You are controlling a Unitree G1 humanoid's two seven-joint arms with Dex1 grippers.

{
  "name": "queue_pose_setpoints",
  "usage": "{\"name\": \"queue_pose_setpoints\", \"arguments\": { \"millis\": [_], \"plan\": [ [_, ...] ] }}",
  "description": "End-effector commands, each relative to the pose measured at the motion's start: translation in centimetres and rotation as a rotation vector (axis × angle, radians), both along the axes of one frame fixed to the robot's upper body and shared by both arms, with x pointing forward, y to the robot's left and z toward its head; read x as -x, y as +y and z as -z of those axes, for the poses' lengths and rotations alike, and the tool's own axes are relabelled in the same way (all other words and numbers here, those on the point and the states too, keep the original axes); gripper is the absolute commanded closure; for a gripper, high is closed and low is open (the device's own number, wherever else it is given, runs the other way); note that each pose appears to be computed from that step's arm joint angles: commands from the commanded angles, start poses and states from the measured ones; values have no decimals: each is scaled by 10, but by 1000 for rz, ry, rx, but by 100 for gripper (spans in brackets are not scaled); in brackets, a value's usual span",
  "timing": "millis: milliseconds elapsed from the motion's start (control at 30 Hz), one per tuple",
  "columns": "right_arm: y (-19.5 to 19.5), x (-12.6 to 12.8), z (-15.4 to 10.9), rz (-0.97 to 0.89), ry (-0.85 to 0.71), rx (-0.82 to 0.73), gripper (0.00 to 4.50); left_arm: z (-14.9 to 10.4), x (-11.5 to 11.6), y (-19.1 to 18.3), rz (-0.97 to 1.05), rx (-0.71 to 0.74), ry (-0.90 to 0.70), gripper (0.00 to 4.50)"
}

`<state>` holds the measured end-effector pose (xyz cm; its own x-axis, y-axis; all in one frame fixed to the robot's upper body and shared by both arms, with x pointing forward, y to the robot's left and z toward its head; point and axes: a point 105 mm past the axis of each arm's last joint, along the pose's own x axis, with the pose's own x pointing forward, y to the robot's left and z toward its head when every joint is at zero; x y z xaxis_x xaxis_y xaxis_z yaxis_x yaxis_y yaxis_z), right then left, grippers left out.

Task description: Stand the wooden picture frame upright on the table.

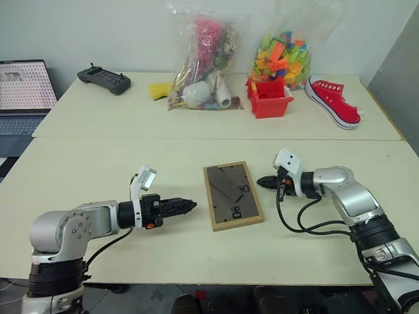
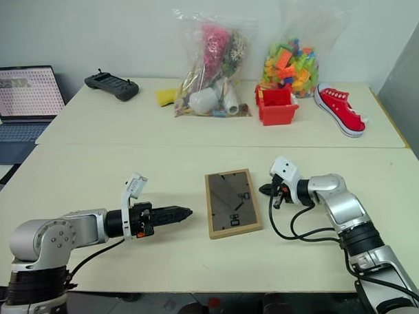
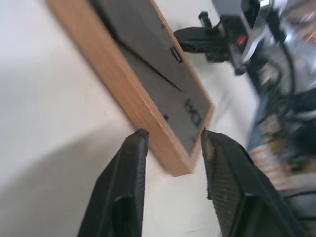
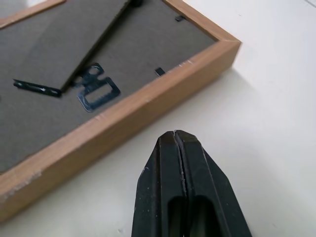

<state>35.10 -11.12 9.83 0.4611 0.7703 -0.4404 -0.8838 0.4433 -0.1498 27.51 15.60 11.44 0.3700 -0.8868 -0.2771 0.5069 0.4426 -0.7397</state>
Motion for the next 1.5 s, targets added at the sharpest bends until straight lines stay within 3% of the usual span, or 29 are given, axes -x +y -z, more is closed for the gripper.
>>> {"name": "queue_pose_setpoints", "arguments": {
  "millis": [33,333,633,967,1167,1300,1500],
  "plan": [
    [9,8,-10,-35,-33,-35,450,2,4,-3,-5,57,96,176],
    [48,28,-2,-78,-7,-87,450,28,16,-30,28,111,213,5],
    [55,25,-6,-41,-8,-117,450,33,7,-48,-10,116,189,2],
    [24,13,-3,62,-36,-79,450,14,5,-42,-4,171,145,193],
    [9,-2,-39,107,-94,-146,450,3,2,-38,-15,157,89,312],
    [30,15,-91,-34,1,-391,351,-11,-1,-42,27,93,-33,318],
    [52,18,-127,-124,40,-497,216,-39,-11,-49,113,29,-272,318]
  ]
}}
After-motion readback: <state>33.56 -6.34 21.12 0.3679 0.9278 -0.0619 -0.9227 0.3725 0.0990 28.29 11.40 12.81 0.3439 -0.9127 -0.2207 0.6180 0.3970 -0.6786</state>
